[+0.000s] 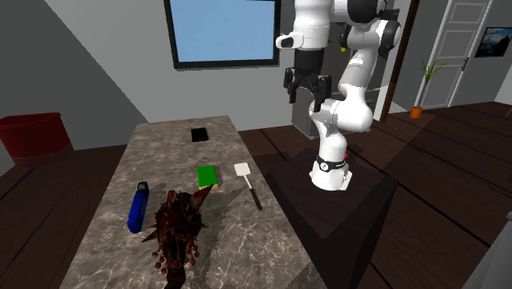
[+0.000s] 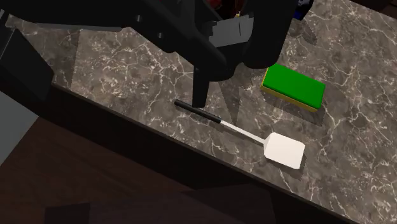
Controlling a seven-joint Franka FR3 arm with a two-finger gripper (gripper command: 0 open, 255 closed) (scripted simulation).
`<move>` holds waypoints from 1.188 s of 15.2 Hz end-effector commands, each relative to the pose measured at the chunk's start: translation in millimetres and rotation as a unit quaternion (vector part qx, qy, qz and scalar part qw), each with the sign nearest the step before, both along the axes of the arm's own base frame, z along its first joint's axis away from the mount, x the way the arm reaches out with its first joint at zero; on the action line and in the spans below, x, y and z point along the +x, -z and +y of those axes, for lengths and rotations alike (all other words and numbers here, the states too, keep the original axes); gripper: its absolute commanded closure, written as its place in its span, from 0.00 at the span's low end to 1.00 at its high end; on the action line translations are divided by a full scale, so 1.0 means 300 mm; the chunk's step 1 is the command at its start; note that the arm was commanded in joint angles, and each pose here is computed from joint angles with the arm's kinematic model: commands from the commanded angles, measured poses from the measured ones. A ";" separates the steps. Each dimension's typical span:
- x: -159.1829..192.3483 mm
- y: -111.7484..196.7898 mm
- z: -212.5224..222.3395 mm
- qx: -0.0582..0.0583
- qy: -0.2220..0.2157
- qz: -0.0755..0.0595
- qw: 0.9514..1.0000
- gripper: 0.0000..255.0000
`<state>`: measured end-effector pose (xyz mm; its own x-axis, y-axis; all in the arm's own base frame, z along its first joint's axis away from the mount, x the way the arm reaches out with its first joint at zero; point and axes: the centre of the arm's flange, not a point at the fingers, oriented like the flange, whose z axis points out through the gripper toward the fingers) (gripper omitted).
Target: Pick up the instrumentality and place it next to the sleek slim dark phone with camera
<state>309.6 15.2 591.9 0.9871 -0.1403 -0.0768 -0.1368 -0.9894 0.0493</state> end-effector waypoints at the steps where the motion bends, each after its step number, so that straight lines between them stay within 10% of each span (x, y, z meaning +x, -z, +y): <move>1: 0.000 0.000 0.000 0.000 0.000 0.000 1.000 0.00; 9: -0.048 0.279 -0.216 0.017 -0.176 -0.017 0.984 0.00; 18: -0.001 0.603 -0.448 0.035 -0.367 -0.036 0.929 0.00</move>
<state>307.7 -114.3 423.1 0.8470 0.5316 0.0012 0.5316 -0.8470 -0.0037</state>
